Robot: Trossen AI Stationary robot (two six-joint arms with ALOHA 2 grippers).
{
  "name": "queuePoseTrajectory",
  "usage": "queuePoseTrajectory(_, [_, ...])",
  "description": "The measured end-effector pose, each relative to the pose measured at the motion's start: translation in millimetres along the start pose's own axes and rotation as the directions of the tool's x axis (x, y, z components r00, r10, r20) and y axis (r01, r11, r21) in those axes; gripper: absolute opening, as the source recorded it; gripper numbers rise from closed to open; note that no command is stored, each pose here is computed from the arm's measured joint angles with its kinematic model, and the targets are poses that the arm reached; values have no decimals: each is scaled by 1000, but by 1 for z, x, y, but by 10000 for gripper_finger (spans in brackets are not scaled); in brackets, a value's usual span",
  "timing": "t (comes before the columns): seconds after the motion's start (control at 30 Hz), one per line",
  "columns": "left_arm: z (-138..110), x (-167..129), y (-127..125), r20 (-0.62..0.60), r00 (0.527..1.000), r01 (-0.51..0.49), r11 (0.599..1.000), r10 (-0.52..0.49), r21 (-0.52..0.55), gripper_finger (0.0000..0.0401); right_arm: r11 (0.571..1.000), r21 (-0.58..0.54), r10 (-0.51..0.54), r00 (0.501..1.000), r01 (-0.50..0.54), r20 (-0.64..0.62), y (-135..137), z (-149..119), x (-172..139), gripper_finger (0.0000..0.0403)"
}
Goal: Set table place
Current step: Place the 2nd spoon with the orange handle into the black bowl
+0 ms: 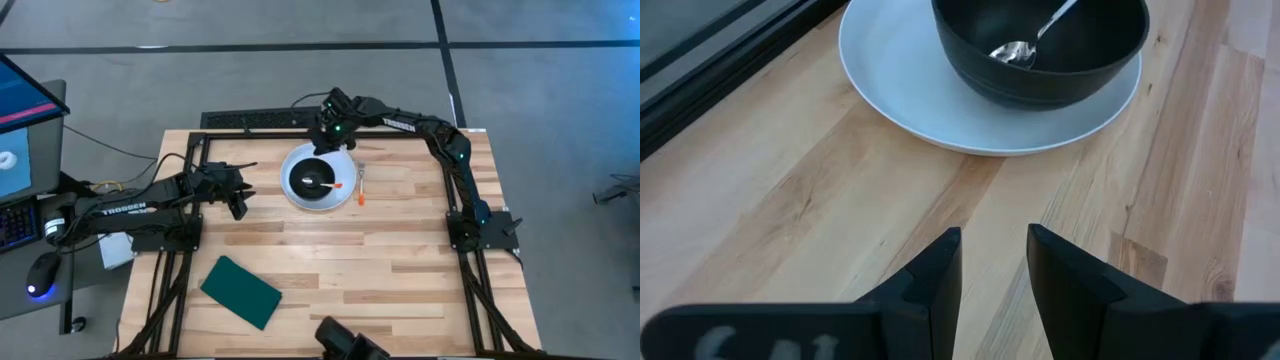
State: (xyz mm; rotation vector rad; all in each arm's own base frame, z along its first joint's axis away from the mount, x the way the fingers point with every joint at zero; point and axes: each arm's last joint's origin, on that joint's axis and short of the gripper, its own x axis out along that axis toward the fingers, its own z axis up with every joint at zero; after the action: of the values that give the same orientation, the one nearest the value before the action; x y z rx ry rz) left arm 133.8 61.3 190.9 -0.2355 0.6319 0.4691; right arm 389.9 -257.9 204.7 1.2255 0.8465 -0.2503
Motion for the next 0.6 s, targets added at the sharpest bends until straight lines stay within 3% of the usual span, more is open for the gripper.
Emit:
queuePoseTrajectory(0.13, [0, 0, 0, 0, 1000, 0, 1000, 0, 0, 106, 992, -128, -15, 1000, 16, 10, 22, 2, -13, 59])
queuePoseTrajectory(0.23, [0, 0, 0, -1, 1000, 12, 1000, -12, 0, 106, 964, -232, -125, 991, 130, 36, 43, -2, -26, 59])
queuePoseTrajectory(0.37, [0, 0, -1, -3, 999, 48, 999, -48, 0, 106, 886, -361, -289, 955, 292, 63, 65, -14, -41, 59])
queuePoseTrajectory(0.53, [2, 0, -1, 21, 999, 45, 999, -45, 0, 106, 798, -529, -295, 953, 288, 72, 91, -30, -70, 59])
queuePoseTrajectory(0.6, [5, 0, -2, 48, 998, 46, 999, -46, 1, 106, 761, -553, -354, 932, 338, 83, 93, -37, -78, 59])
